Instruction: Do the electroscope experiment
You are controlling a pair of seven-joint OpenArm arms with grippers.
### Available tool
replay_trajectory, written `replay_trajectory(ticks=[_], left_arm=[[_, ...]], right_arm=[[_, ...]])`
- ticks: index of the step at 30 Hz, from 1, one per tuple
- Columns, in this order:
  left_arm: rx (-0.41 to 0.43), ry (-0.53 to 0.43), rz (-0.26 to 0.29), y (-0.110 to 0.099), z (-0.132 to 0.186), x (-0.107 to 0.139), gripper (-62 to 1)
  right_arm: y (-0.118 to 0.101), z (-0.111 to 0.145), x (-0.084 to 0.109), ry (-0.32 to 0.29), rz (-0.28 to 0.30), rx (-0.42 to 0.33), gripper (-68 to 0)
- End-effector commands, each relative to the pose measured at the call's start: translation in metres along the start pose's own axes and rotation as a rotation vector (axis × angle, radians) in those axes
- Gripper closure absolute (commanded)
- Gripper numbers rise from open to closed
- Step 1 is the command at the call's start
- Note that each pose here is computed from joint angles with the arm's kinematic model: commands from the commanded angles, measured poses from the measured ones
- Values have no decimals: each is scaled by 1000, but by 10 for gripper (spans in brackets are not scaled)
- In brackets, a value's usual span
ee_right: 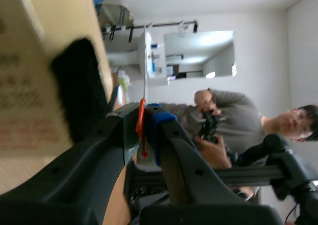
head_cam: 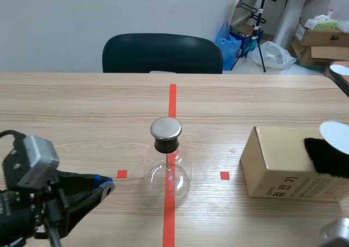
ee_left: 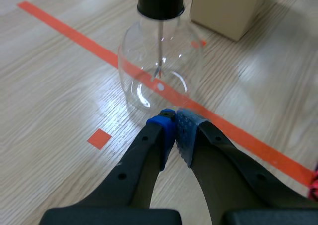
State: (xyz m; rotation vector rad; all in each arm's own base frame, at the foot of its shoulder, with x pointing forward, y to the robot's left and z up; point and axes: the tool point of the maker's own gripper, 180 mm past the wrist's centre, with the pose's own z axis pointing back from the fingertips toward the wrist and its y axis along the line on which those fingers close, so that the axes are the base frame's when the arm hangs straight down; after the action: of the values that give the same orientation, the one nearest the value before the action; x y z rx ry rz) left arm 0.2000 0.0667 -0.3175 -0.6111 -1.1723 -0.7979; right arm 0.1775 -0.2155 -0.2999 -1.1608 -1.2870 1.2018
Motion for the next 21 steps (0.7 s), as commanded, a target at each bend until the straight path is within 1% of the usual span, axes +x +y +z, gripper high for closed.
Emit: replay_trajectory(ticks=[1,3,7,9,13,17,21], left_arm=[[-39,-50,-11,-10,6,22,-28],[-84,-70,-13,-21,17,35,-28],[-155,-167,-4,-37,42,68,-28],[-143,-180,-26,-37,49,78,-28],[-133,-176,-40,-39,55,84,-28],[-120,-178,-50,-34,57,86,-28],[-120,-174,-52,-34,57,85,-28]], right_arm=[[-13,-6,-6,-6,32,-77,-10],[-8,-4,-13,-3,24,-76,-10],[0,-2,-23,-2,27,-70,-10],[3,-3,-27,-1,28,-68,-10],[12,-2,-31,0,31,-47,-10],[22,0,-30,-4,28,-17,-10],[34,2,-29,-11,40,27,-10]])
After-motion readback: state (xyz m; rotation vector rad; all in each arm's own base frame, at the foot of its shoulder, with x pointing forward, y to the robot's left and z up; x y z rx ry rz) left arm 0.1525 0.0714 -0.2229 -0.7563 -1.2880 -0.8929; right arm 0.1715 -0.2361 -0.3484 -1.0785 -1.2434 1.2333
